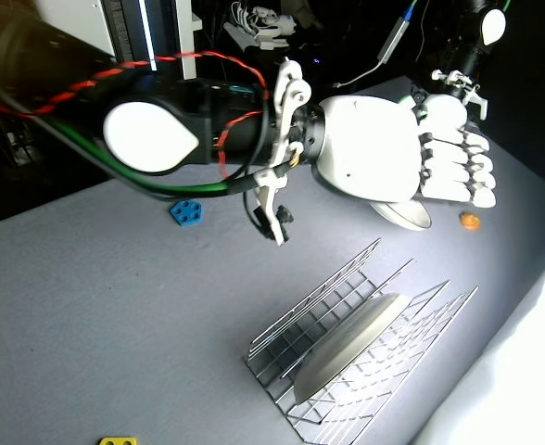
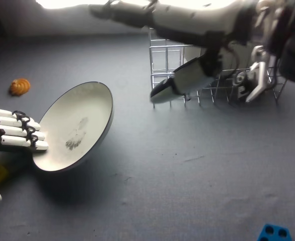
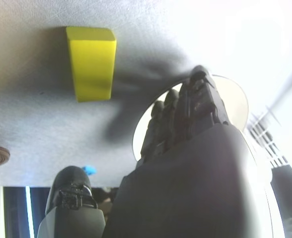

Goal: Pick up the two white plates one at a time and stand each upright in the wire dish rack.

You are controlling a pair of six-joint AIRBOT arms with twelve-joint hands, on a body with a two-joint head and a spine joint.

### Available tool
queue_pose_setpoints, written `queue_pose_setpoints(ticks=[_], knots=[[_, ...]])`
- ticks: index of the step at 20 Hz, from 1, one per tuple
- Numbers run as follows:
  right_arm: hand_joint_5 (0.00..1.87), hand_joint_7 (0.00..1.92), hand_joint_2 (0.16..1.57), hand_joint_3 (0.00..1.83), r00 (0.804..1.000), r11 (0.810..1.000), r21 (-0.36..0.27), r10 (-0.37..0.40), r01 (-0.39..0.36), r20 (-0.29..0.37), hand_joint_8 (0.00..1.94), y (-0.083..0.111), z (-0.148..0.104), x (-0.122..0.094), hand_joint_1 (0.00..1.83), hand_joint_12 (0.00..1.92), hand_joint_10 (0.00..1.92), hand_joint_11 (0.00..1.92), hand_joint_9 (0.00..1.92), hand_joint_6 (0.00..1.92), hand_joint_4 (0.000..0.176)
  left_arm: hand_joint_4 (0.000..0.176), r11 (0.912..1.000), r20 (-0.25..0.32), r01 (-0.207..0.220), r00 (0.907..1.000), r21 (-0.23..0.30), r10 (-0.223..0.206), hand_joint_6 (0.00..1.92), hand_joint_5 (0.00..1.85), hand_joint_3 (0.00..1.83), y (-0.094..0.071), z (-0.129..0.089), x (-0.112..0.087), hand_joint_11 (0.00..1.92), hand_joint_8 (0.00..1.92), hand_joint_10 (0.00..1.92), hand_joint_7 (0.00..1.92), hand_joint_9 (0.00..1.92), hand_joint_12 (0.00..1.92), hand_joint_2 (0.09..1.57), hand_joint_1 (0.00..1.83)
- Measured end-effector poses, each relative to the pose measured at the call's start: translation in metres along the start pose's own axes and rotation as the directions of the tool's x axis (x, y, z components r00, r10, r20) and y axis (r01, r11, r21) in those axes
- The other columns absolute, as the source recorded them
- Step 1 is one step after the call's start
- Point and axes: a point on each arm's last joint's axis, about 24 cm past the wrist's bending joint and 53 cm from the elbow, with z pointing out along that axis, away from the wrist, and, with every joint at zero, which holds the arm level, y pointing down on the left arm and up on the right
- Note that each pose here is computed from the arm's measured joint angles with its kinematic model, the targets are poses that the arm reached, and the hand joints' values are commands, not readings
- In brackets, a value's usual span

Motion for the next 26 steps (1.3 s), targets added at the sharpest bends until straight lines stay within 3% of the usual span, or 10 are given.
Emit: queue_pose_setpoints(ticks=[3, 6, 8, 15, 21, 24, 26], knots=[[0.0, 0.0, 0.88, 0.0, 0.993, 0.994, -0.008, -0.105, 0.105, -0.051, 0.0, 0.003, 0.011, 0.028, 1.14, 0.0, 0.0, 0.01, 0.0, 0.0, 0.0, 0.0, 1.0, 0.0, 0.001, 1.0, 0.001, -0.001, 0.0, 0.0, 0.0, 0.0, 0.0, 0.0, 0.0, 0.0, 0.0, 0.0, 0.0, 0.0, 1.08, 0.0], [0.0, 0.0, 0.9, 0.0, 0.968, 0.973, -0.027, -0.231, 0.23, -0.097, 0.0, 0.005, 0.019, 0.056, 1.21, 0.0, 0.0, 0.01, 0.0, 0.0, 0.0, 0.0, 1.0, -0.002, 0.003, 1.0, 0.0, -0.003, 0.0, 0.0, 0.0, 0.0, 0.0, 0.001, 0.0, 0.0, 0.0, 0.0, 0.0, 0.0, 1.08, 0.0], [0.0, 0.0, 0.92, 0.01, 0.957, 0.963, -0.041, -0.268, 0.265, -0.109, 0.0, 0.007, 0.025, 0.067, 1.23, 0.0, 0.0, 0.0, 0.0, 0.0, 0.0, 0.0, 1.0, -0.002, 0.004, 1.0, 0.0, -0.004, 0.0, 0.0, 0.0, 0.0, 0.0, 0.001, 0.0, 0.0, 0.0, 0.0, 0.0, 0.0, 1.08, 0.0], [0.0, 0.0, 0.97, 0.02, 0.947, 0.957, -0.043, -0.292, 0.288, -0.137, 0.0, -0.008, 0.047, 0.092, 1.26, 0.0, 0.0, 0.0, 0.0, 0.0, 0.0, 0.0, 1.0, -0.018, -0.001, 0.9998, 0.009, 0.001, 0.0, 0.0, 0.0, -0.002, 0.0, 0.006, 0.0, 0.0, 0.0, 0.0, 0.0, 0.0, 1.07, 0.0], [0.0, 0.0, 1.02, 0.02, 0.936, 0.948, -0.079, -0.317, 0.309, -0.152, 0.0, -0.005, 0.068, 0.117, 1.34, 0.0, 0.0, 0.0, 0.0, 0.0, 0.0, 0.0, 1.0, -0.017, 0.0, 0.9999, 0.01, 0.0, 0.0, 0.0, 0.0, -0.002, 0.001, 0.006, 0.0, 0.0, 0.0, 0.0, 0.0, 0.0, 1.08, 0.0], [0.0, 0.0, 1.02, 0.01, 0.927, 0.949, -0.058, -0.315, 0.31, -0.201, 0.0, -0.022, 0.072, 0.142, 1.31, 0.0, 0.0, 0.0, 0.0, 0.0, 0.0, 0.0, 1.0, -0.017, 0.0, 0.9999, 0.01, 0.0, 0.0, 0.0, 0.0, -0.002, 0.001, 0.006, 0.0, 0.0, 0.0, 0.0, 0.0, 0.0, 1.07, 0.0], [0.0, 0.0, 1.01, 0.01, 0.927, 0.95, -0.056, -0.313, 0.308, -0.208, 0.0, -0.024, 0.076, 0.148, 1.28, 0.01, 0.0, 0.02, 0.0, 0.0, 0.0, 0.0, 1.0, -0.017, 0.0, 0.9999, 0.01, 0.0, 0.0, 0.0, 0.0, -0.002, 0.001, 0.006, 0.0, 0.0, 0.0, 0.0, 0.0, 0.0, 1.08, 0.0]])
